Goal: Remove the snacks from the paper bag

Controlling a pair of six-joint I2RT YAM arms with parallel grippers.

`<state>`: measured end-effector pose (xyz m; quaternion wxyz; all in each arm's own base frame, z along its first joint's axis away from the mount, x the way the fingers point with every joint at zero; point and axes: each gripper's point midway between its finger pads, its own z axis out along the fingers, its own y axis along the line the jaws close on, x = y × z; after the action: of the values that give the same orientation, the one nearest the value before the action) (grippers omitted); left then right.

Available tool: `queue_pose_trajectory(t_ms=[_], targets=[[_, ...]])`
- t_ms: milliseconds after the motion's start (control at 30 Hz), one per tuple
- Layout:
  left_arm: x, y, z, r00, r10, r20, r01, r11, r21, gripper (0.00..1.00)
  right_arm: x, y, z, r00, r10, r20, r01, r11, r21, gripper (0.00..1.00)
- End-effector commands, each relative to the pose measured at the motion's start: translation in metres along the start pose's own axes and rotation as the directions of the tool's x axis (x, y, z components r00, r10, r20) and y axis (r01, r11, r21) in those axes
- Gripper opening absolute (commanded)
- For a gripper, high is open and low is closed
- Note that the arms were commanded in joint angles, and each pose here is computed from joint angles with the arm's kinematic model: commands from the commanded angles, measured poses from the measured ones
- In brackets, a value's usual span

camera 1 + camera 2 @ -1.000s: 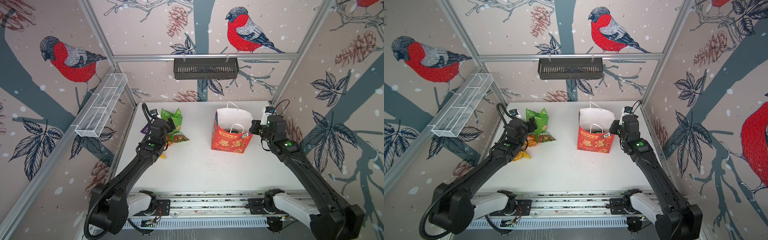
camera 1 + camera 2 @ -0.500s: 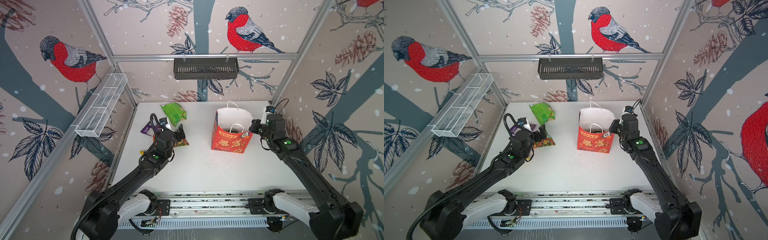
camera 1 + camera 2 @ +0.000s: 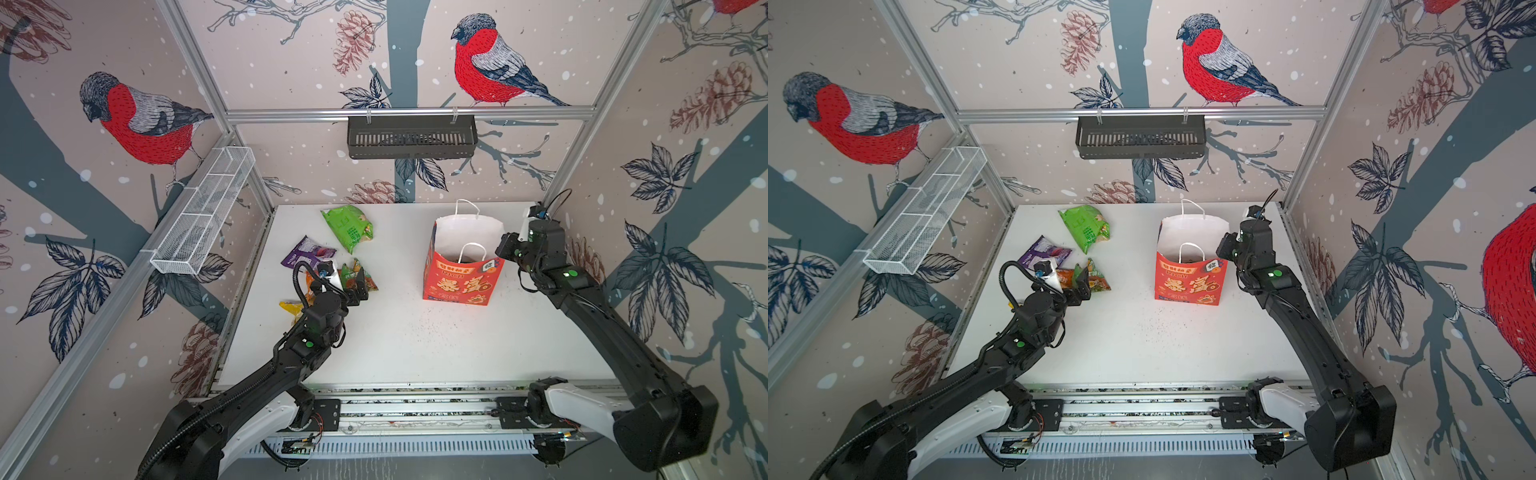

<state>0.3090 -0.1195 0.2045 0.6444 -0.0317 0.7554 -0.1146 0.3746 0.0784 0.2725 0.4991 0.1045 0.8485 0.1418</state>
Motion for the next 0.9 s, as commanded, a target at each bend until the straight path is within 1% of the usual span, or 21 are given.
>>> queue_pose_trajectory(t_ms=[0,100,267,367,400,600,767,867], targets=[[-0.01,-0.015,0.003,0.999,-0.019,0.037,0.017,0.998,0.058,0.99,-0.015,0.0,0.002,0.999,-0.033,0.035,0.033,0.999,0.019,0.0],[-0.01,-0.021,0.005,0.999,-0.019,0.026,0.017,0.996,0.086,0.99,-0.026,0.0,0.005,0.997,-0.049,0.054,0.048,0.998,0.033,0.0],[-0.01,-0.022,0.002,0.999,-0.027,0.033,0.024,0.995,0.097,0.98,-0.057,0.01,0.005,0.982,-0.126,0.14,0.122,0.992,0.033,0.0],[-0.013,-0.022,0.0,0.999,-0.025,0.04,0.021,0.995,0.097,0.98,-0.074,0.013,0.001,0.973,-0.135,0.188,0.13,0.991,0.037,0.0],[-0.014,-0.02,0.0,0.999,-0.024,0.042,0.02,0.995,0.093,0.98,-0.074,0.016,0.009,0.974,-0.142,0.175,0.139,0.99,0.031,0.0],[-0.015,-0.024,-0.002,0.999,-0.032,0.041,0.027,0.993,0.113,0.98,-0.079,0.039,0.011,0.968,-0.177,0.177,0.192,0.979,-0.068,0.0],[-0.016,-0.025,-0.002,0.998,-0.038,0.041,0.033,0.992,0.119,0.98,-0.079,0.055,-0.001,0.946,-0.239,0.217,0.269,0.956,-0.12,0.0],[-0.016,-0.027,-0.001,0.998,-0.046,0.039,0.041,0.991,0.129,0.97,-0.078,0.073,-0.006,0.934,-0.271,0.231,0.317,0.93,-0.188,0.0]])
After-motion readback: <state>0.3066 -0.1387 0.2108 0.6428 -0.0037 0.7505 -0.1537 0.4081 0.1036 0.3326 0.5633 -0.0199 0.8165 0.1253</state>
